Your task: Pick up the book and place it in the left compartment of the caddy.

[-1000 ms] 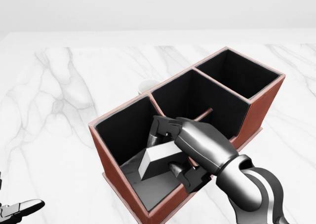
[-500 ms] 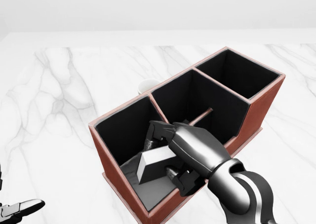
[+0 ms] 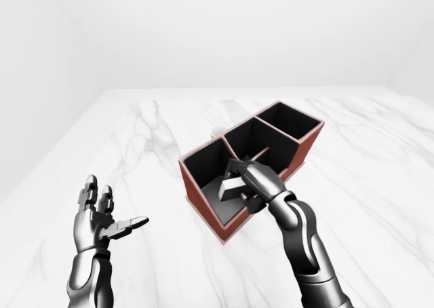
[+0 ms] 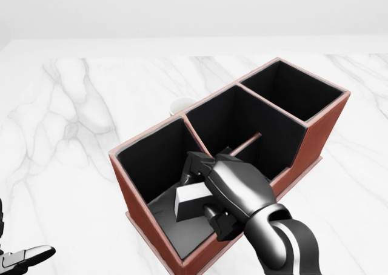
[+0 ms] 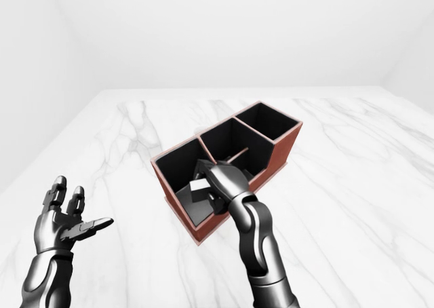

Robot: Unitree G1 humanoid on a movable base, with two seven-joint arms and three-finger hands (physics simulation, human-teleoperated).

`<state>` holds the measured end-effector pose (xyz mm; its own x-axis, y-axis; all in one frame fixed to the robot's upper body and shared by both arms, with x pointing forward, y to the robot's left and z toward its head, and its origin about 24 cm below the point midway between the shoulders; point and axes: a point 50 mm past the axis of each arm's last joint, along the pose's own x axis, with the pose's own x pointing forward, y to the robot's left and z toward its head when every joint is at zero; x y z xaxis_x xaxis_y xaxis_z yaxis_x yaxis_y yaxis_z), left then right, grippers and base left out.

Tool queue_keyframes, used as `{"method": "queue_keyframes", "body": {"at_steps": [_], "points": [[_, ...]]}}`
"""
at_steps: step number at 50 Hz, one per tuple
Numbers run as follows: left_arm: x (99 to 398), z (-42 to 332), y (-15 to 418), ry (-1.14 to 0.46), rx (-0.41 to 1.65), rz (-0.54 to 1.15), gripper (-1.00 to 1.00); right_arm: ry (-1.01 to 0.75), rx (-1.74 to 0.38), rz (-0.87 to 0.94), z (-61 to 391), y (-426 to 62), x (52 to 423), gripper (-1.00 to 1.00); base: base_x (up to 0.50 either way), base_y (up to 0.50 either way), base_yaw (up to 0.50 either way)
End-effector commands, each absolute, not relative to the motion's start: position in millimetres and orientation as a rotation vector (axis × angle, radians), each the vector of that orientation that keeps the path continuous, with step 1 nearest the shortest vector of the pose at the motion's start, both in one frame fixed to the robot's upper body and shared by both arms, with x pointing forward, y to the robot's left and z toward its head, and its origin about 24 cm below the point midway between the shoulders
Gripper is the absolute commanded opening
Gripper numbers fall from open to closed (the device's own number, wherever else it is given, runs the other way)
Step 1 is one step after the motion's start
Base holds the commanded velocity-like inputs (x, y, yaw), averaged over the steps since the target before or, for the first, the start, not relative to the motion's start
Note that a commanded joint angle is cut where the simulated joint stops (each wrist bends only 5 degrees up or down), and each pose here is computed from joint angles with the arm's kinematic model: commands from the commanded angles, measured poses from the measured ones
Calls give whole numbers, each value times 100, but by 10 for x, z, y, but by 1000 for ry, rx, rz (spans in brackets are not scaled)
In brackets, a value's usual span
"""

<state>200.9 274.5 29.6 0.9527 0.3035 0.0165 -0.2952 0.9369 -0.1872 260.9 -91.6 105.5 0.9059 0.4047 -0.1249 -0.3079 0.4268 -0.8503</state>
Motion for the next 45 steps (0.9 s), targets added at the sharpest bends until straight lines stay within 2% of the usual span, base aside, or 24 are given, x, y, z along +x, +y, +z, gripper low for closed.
{"method": "queue_keyframes", "body": {"at_steps": [1,45], "points": [[2000,285,2744,-41,-186,305,100,-138,-1081,345,1095,-925,2619,-100,0,0,0],[2009,295,2746,-47,-191,305,100,-108,-1052,346,848,-786,2613,-100,0,0,0]]}}
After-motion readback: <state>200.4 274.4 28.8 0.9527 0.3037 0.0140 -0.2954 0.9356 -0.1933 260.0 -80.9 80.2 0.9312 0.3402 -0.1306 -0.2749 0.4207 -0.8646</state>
